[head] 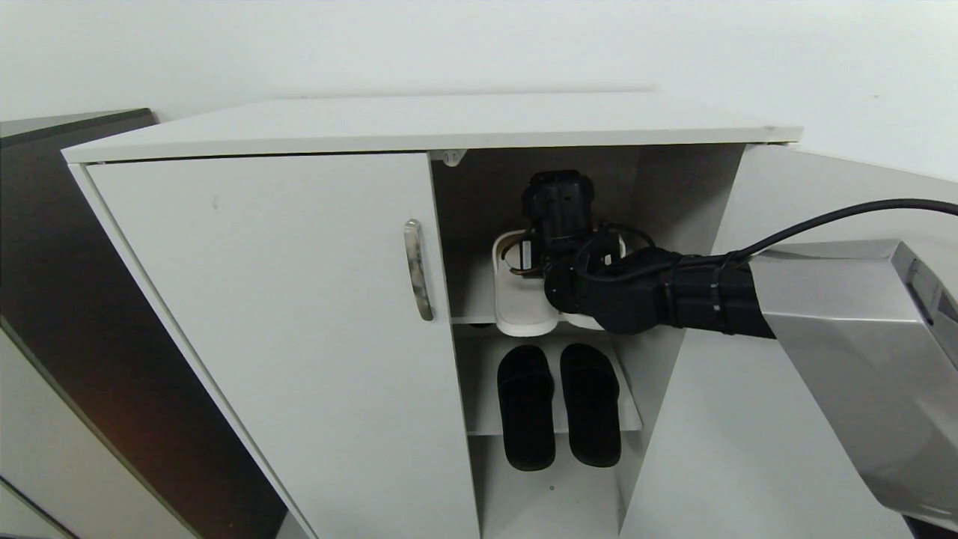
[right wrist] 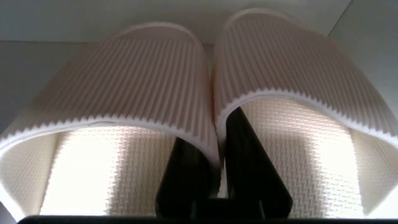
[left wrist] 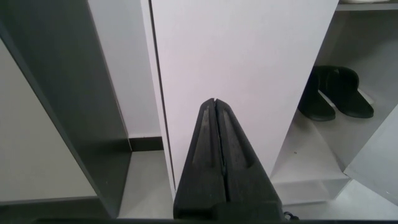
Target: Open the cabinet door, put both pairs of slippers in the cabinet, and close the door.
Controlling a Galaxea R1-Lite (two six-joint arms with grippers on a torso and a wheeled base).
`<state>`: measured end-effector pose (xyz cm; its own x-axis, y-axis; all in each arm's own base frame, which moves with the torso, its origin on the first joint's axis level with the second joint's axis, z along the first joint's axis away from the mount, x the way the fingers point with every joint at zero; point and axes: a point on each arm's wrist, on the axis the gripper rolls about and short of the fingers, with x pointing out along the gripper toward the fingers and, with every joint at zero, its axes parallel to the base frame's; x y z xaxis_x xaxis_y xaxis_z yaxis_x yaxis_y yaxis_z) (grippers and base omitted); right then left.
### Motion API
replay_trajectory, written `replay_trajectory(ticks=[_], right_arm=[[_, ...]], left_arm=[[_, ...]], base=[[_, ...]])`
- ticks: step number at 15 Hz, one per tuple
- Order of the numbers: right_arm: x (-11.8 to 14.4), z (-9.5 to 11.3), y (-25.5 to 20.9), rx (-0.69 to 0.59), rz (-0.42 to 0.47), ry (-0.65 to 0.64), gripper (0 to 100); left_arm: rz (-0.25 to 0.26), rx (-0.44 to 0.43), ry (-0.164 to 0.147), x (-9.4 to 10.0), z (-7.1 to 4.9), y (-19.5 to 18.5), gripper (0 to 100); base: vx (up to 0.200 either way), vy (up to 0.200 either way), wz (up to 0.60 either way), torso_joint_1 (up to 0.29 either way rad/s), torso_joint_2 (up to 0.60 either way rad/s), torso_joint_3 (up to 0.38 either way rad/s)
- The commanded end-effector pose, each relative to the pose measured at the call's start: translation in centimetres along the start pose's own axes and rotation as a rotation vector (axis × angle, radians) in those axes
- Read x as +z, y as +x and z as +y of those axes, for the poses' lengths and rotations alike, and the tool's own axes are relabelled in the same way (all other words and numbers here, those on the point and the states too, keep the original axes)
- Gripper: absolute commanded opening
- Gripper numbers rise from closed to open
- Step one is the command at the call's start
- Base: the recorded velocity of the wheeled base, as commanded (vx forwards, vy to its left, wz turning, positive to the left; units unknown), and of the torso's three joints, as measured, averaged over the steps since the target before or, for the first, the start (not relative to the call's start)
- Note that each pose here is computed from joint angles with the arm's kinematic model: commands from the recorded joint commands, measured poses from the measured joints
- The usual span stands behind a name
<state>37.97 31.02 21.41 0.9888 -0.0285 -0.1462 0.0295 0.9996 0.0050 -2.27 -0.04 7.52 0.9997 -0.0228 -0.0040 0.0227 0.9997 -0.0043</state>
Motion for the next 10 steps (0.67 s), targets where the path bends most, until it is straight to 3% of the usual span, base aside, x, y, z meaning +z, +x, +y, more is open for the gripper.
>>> replay_trajectory(ticks=[1, 4, 5, 8, 10], right_arm=[[-0.1, 0.1, 0.1, 0.000, 0.002, -0.001, 0], [-0.2, 0.1, 0.1, 0.000, 0.004, -0.002, 0], [-0.5, 0.1, 0.2, -0.001, 0.013, -0.008, 100], [-0.7, 0.2, -0.3, 0.003, 0.028, -0.023, 100], [0.8, 0.2, -3.3, 0.034, 0.019, -0.020, 100]], left_arm=[[0.001, 0.000, 0.000, 0.0, 0.0, 0.0, 0], [0.001, 0.001, 0.000, 0.0, 0.0, 0.0, 0], [0.001, 0.001, 0.001, 0.0, 0.0, 0.0, 0], [0.001, 0.001, 0.000, 0.0, 0.0, 0.0, 0], [0.001, 0.000, 0.000, 0.0, 0.0, 0.0, 0]], base=[[0.000, 0.000, 0.00, 0.000, 0.00, 0.000], [0.000, 0.000, 0.00, 0.000, 0.00, 0.000], [0.000, 0.000, 0.00, 0.000, 0.00, 0.000], [0.000, 0.000, 0.00, 0.000, 0.00, 0.000], [0.000, 0.000, 0.00, 0.000, 0.00, 0.000]])
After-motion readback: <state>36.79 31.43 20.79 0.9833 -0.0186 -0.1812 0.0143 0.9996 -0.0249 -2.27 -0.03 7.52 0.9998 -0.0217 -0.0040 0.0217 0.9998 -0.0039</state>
